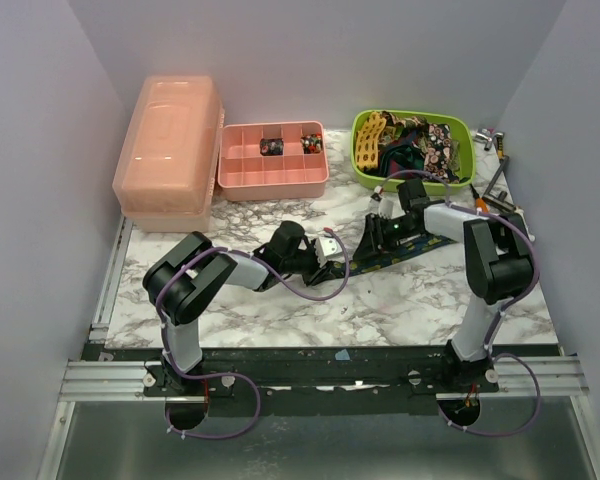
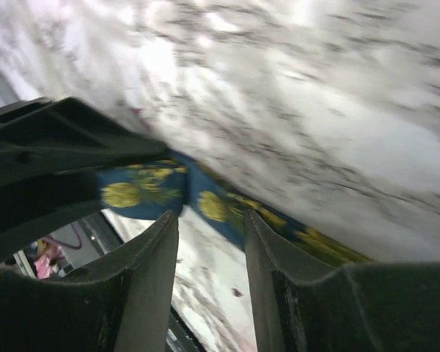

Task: Roll the ties
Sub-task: Roll the tie at the center of the board.

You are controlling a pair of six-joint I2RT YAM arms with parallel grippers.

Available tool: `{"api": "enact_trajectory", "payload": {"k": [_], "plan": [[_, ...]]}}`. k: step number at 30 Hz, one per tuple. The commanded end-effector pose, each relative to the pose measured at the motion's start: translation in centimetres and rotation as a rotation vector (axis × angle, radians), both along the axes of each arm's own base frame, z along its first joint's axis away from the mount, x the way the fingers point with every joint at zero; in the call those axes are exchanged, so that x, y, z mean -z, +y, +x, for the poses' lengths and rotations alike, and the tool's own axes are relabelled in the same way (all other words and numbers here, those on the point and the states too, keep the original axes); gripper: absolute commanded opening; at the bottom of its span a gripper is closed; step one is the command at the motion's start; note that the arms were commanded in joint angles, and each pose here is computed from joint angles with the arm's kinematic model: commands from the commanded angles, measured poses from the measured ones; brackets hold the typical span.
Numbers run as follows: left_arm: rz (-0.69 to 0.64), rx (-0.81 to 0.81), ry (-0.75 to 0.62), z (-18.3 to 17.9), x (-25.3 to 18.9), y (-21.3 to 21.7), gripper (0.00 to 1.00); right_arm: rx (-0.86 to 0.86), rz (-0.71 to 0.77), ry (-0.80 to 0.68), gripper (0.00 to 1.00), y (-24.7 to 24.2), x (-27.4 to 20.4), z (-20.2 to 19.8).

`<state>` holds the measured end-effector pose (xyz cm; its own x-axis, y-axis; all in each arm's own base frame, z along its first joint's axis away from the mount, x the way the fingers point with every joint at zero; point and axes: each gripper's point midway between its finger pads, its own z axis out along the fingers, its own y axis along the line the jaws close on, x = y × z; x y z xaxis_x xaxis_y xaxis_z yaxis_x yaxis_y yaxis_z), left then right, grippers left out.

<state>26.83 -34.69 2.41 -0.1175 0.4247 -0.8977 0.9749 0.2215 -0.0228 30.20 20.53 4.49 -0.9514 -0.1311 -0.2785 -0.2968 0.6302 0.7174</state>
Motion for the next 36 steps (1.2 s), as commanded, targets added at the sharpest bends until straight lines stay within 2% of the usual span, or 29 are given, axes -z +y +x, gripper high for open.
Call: {"api": "enact_trajectory", "payload": {"k": [1, 5, 8, 12, 15, 18, 21, 30, 33, 36], "plan": [[0.098, -0.013, 0.075, -1.2, 2.8, 1.8, 0.21, 0.083, -0.171, 0.101, 0.43, -4.4, 4.7, -0.9], [0.105, -0.018, 0.067, -1.0, 2.5, 1.9, 0.21, 0.118, -0.174, 0.201, 0.41, -5.6, 5.7, -2.8], [0.111, -0.026, 0.068, -0.7, 2.5, 2.1, 0.21, 0.106, -0.113, 0.178, 0.42, -5.0, 3.6, -3.5], [0.117, -0.022, 0.068, -0.8, 2.6, 2.3, 0.21, 0.167, -0.103, 0.064, 0.44, -8.0, 0.1, 0.6], [0.122, -0.019, 0.07, -0.9, 2.8, 2.4, 0.21, 0.259, -0.163, -0.022, 0.44, -13.7, -1.2, 4.8], [0.122, -0.017, 0.071, -0.9, 2.8, 2.4, 0.21, 0.31, -0.254, -0.046, 0.44, -19.0, -0.8, 6.5], [0.12, -0.022, 0.068, -0.6, 2.7, 2.3, 0.21, 0.338, -0.316, -0.011, 0.43, -22.3, 0.5, 6.1], [0.118, -0.021, 0.075, -0.7, 2.8, 2.4, 0.21, 0.302, -0.477, 0.117, 0.42, -24.5, 5.2, 0.8], [0.114, -0.012, 0.074, -0.9, 2.7, 2.4, 0.21, 0.305, -0.466, 0.103, 0.42, -24.3, 4.5, 0.5], [0.116, -0.011, 0.076, -0.8, 2.7, 2.3, 0.21, 0.328, -0.394, 0.027, 0.45, -23.3, 2.0, 2.2]]}}
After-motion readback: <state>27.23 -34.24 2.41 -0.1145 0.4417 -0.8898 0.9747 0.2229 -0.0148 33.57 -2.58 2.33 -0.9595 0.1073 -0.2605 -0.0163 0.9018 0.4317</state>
